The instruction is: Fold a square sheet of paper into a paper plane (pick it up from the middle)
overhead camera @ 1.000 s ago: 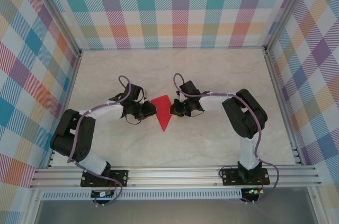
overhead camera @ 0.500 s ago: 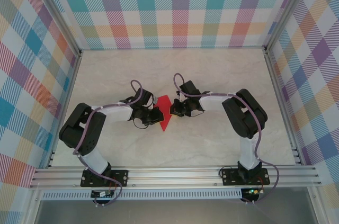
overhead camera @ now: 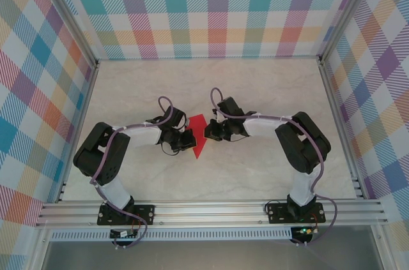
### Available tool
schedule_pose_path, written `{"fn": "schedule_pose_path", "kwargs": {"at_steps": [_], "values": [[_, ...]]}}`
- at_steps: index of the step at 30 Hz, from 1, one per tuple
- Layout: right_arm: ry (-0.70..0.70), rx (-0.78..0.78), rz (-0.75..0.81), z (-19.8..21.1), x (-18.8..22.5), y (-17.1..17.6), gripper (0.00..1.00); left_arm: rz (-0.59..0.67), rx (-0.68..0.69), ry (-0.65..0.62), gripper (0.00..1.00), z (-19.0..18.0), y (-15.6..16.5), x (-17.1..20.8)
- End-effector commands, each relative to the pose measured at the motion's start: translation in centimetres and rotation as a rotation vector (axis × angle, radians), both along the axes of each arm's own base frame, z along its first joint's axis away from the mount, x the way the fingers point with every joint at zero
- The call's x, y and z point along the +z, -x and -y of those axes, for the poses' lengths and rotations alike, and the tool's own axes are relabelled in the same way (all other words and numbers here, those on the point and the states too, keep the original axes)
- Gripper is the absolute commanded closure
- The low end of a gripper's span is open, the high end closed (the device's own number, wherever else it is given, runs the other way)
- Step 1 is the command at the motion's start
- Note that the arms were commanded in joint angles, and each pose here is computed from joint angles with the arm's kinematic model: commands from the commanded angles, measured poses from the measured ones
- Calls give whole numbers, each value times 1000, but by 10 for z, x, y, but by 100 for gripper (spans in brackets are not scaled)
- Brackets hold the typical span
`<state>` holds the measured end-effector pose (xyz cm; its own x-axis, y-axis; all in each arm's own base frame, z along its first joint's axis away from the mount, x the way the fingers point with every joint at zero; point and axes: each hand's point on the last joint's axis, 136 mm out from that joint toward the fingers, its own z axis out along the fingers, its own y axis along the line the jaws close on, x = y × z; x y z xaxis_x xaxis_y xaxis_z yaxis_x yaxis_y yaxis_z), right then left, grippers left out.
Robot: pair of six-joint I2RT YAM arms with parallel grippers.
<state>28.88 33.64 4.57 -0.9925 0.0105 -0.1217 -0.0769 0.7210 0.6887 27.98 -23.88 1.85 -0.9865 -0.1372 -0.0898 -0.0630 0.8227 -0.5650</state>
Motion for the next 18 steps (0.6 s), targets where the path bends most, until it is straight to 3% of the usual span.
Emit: {"fn": "schedule_pose_path", "kwargs": {"at_steps": [1,12,18], "values": [[-20,28,-37,-10,-4,19,94,-4,2,-66,96,-9,3,-7],[66,13,-94,-12,-39,24,96,9,-6,-52,99,-7,2,-1],[94,-50,-109,-4,-46,23,97,54,-4,29,96,3,-1,26]]}}
